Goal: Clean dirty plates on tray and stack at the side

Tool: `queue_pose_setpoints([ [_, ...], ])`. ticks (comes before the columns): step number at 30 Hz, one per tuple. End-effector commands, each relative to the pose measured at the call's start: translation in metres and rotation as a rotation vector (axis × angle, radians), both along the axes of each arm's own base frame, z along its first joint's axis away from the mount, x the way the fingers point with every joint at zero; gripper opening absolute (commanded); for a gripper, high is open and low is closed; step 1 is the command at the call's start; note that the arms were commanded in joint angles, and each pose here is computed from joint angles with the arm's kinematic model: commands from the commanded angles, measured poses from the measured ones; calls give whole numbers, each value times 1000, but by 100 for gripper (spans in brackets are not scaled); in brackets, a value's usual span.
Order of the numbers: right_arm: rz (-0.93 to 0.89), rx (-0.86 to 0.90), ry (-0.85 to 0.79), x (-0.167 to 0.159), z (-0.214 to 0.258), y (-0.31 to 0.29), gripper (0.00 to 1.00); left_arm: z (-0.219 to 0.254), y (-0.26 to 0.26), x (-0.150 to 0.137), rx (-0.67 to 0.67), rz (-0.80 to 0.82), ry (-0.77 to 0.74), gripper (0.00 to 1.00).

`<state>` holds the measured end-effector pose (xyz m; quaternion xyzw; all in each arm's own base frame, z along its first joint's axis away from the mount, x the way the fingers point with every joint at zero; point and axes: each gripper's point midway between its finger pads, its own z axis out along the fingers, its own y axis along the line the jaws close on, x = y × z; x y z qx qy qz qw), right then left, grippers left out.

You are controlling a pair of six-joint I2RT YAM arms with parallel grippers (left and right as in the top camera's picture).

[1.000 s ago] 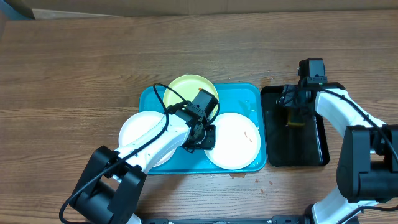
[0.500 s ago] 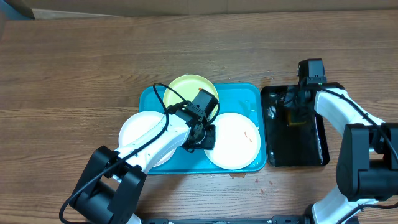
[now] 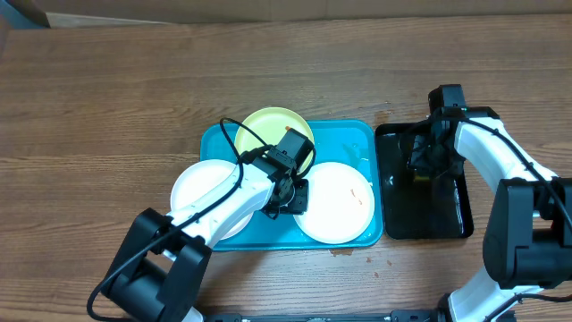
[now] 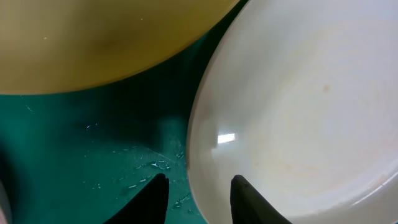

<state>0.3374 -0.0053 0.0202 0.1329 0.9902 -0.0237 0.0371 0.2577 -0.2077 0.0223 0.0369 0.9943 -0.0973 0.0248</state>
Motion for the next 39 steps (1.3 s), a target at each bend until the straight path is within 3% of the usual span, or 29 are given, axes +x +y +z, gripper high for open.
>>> queue_pose_setpoints([
  [1, -4, 9, -8, 4, 2, 1, 58, -13, 1, 0, 26, -5, 22, 34],
  [5, -7, 20, -5, 3, 0, 3, 57, -15, 3, 0, 12, 9, 47, 34],
  [10, -6, 27, 12, -2, -3, 4, 48, -15, 5, 2, 9, 18, 48, 13],
  [13, -1, 121, 41, -10, -4, 20, 17, -15, 5, 1, 9, 18, 49, 8],
  [15, -1, 156, 63, -15, -3, 26, 10, -15, 5, 1, 9, 18, 49, 4],
  [18, -2, 156, 84, -20, -3, 26, 17, -15, 6, 2, 9, 20, 49, 5],
  [21, -2, 136, 76, -18, -4, 23, 37, -15, 9, 2, 13, 31, 57, 13],
  [23, -1, 107, 52, -13, -4, 18, 42, -15, 10, 3, 6, 36, 62, 15],
  [30, 5, 87, -50, 12, -2, 15, 43, -15, 10, 2, 2, 39, 68, 17],
  [39, 5, 87, -37, 3, -15, 15, 51, -15, 11, 2, 3, 40, 70, 20],
])
